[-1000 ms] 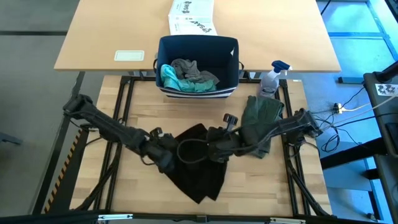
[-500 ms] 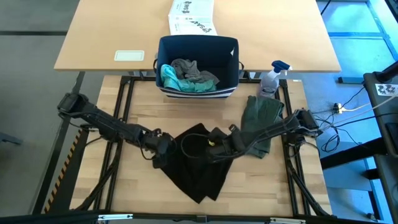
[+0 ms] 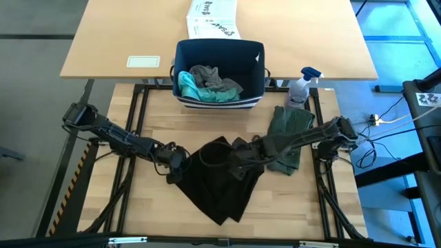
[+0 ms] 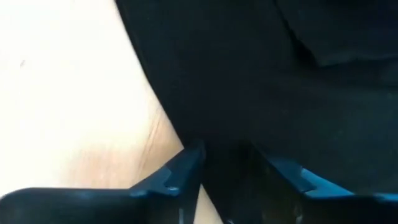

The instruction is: Fold Laundry from Bin

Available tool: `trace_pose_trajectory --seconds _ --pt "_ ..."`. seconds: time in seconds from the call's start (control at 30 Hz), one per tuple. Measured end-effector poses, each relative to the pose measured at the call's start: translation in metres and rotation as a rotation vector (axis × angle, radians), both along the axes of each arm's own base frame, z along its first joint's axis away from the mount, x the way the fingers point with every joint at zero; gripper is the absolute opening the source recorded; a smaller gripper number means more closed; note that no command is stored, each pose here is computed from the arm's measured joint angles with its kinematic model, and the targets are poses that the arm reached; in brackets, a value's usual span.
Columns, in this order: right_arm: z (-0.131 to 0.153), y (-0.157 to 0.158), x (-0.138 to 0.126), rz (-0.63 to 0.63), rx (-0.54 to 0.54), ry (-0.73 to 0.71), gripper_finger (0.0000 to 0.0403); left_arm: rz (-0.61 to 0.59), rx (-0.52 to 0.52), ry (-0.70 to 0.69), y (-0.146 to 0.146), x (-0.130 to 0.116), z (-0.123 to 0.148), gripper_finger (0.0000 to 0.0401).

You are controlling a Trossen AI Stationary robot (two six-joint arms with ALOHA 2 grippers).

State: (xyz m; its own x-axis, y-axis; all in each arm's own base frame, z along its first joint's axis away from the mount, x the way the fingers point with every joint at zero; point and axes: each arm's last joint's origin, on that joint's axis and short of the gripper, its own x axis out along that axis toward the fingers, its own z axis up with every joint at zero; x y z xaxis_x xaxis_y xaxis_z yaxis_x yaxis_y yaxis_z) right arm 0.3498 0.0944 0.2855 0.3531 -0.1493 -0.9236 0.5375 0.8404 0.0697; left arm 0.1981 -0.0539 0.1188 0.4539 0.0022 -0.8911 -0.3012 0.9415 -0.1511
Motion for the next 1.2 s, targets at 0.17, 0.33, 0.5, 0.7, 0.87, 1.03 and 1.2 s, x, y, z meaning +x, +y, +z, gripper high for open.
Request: trace_pose_trajectory --seconds 0.17,0.33,0.5,0.7,0.87,1.03,1.2 --pt "0.006 0.014 -0.008 0.118 -0.187 -0.034 0.0176 0.031 0.004 -0.005 0.001 0.0 -0.001 0.0042" --pt "-0.007 0.021 -0.016 0.162 -0.266 0.024 0.0169 0.032 -0.083 -0.027 -0.002 0.004 0.002 0.0005" --pt "0.01 0.023 -0.032 0.15 -0.243 0.008 0.0159 -0.011 -0.157 -0.048 -0.008 0.014 0.032 0.0002" --pt "0.054 0.011 -0.063 0.094 -0.263 -0.121 0.0147 -0.001 -0.043 -0.174 -0.004 0.017 0.098 0.0001" --pt "0.057 0.004 -0.076 0.058 -0.296 -0.154 0.0145 0.018 0.135 -0.368 0.002 0.009 0.161 0.0001" --pt "0.03 0.008 -0.071 -0.018 -0.2 -0.139 0.0145 0.025 0.258 -0.591 0.005 -0.005 0.223 0.0" --pt "-0.018 0.015 -0.065 0.034 -0.032 -0.099 0.0145 0.045 0.347 -0.683 0.009 -0.016 0.251 0.0"
